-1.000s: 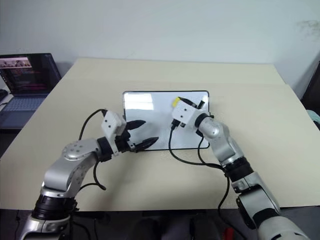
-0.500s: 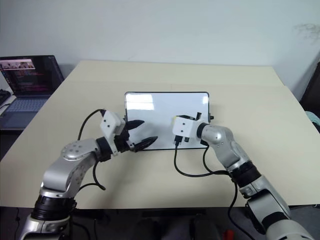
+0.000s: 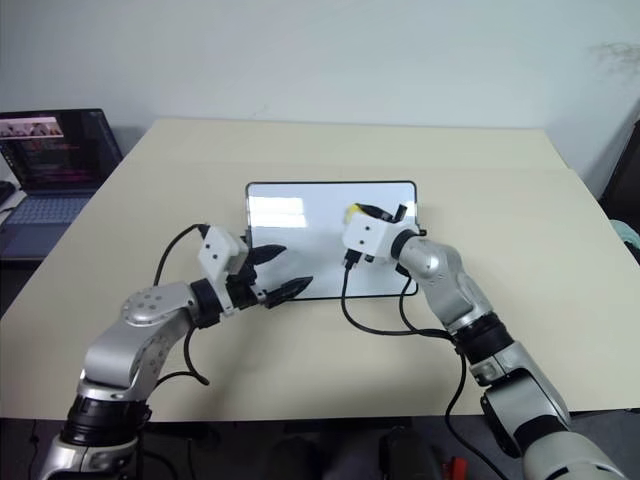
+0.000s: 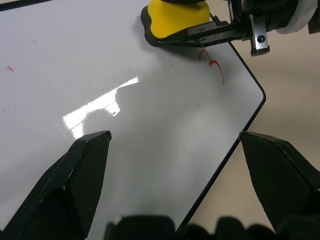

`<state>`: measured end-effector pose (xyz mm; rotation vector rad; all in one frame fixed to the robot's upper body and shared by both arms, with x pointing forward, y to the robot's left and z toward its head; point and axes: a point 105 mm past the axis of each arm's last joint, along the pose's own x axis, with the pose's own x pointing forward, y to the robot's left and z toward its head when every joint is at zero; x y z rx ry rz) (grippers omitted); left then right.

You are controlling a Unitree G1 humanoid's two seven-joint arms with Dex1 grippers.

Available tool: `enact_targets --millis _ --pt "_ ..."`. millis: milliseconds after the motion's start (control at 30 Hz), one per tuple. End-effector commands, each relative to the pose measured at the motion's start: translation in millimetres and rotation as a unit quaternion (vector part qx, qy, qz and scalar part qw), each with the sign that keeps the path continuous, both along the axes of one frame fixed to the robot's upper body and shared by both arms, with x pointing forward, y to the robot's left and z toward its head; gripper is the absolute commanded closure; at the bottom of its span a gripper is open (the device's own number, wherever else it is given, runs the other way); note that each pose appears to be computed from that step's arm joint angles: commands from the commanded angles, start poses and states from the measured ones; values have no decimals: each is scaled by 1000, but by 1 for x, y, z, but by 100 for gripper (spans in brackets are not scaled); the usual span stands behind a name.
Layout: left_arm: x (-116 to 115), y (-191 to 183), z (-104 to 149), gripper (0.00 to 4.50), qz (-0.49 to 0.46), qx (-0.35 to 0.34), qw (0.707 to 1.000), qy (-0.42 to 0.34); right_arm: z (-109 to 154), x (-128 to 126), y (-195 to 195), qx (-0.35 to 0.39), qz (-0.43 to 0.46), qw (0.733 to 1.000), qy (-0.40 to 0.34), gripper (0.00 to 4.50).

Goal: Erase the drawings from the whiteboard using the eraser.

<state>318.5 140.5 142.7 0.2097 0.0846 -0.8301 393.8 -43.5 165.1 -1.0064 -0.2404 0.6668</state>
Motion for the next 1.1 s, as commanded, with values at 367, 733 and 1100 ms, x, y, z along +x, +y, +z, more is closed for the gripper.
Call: enact_targets --millis 367,733,1100 --pt "-2 -2 15 0 -6 -8 1000 -29 -63 -18 -16 -102 25 986 125 321" --pt "-3 -3 15 0 -8 -8 1000 -29 -11 -28 9 39 82 992 82 321" --pt "-12 -16 21 0 -36 -11 998 -45 17 -46 -40 230 49 966 104 322"
